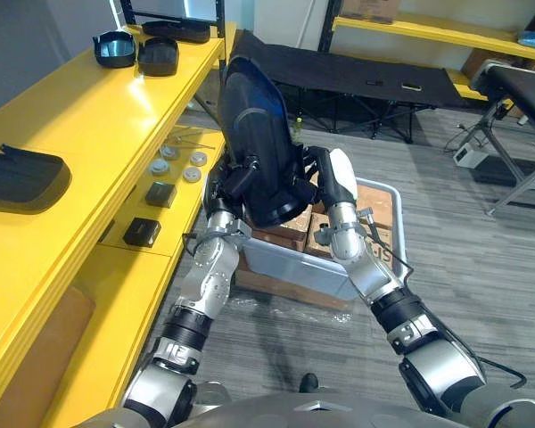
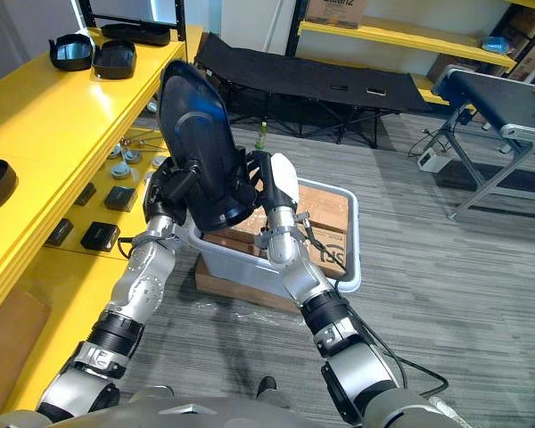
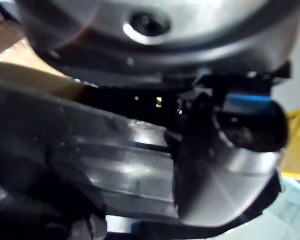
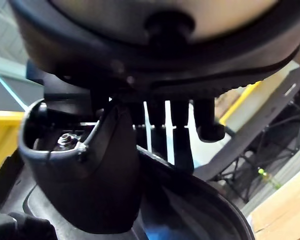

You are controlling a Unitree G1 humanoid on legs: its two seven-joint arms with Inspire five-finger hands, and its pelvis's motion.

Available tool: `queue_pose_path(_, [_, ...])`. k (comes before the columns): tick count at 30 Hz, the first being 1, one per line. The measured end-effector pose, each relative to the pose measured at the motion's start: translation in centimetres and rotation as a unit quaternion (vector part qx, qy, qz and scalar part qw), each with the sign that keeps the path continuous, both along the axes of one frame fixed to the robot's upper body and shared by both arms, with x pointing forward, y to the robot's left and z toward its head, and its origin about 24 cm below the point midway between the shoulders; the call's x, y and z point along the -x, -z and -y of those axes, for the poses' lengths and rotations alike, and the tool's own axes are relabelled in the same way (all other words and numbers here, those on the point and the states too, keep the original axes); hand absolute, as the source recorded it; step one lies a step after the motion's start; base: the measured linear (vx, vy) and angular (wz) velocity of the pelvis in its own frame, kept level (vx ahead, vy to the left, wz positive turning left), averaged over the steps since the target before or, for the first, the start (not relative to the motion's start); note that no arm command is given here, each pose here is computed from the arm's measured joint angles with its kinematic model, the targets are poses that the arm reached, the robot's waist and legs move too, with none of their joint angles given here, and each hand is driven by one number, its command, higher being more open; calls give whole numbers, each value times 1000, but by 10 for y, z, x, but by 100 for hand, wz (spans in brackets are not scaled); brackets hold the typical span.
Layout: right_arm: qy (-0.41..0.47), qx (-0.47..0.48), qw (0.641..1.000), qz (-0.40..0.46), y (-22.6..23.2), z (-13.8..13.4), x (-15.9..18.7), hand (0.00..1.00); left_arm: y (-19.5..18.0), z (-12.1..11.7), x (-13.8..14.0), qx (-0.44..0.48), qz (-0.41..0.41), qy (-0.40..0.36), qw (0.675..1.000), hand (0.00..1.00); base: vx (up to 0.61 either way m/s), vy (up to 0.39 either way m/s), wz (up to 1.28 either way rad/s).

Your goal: Walk over and take three plastic housings, then place them on the shelf

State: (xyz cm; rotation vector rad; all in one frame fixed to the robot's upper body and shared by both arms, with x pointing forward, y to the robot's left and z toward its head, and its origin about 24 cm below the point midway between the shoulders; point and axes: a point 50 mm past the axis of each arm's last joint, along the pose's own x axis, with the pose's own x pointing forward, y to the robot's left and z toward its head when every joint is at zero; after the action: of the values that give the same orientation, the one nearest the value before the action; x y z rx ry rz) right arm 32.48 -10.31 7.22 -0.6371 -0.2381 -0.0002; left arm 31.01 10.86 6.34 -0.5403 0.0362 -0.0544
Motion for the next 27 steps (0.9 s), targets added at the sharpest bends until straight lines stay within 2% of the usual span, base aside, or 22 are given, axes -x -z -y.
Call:
queue_pose_path(12, [4, -1, 1000, 12, 2, 4, 7, 0, 3, -2, 2, 15, 2, 26, 1000, 0, 0, 0, 0])
queue_pose_path(13, [3, 0, 1000, 12, 2, 3, 7, 100, 3, -2, 2, 13, 3, 26, 1000, 0, 0, 0, 0])
queue_pose_path(20, [-2, -22, 1000, 16, 2, 6, 9, 100, 3, -4, 3, 4, 6, 27, 1000, 0, 0, 0, 0])
queue_pose_path(27, [-4, -116, 993, 5, -3, -1, 13, 100, 2, -3, 16, -28, 16, -2, 999, 0, 0, 0, 0])
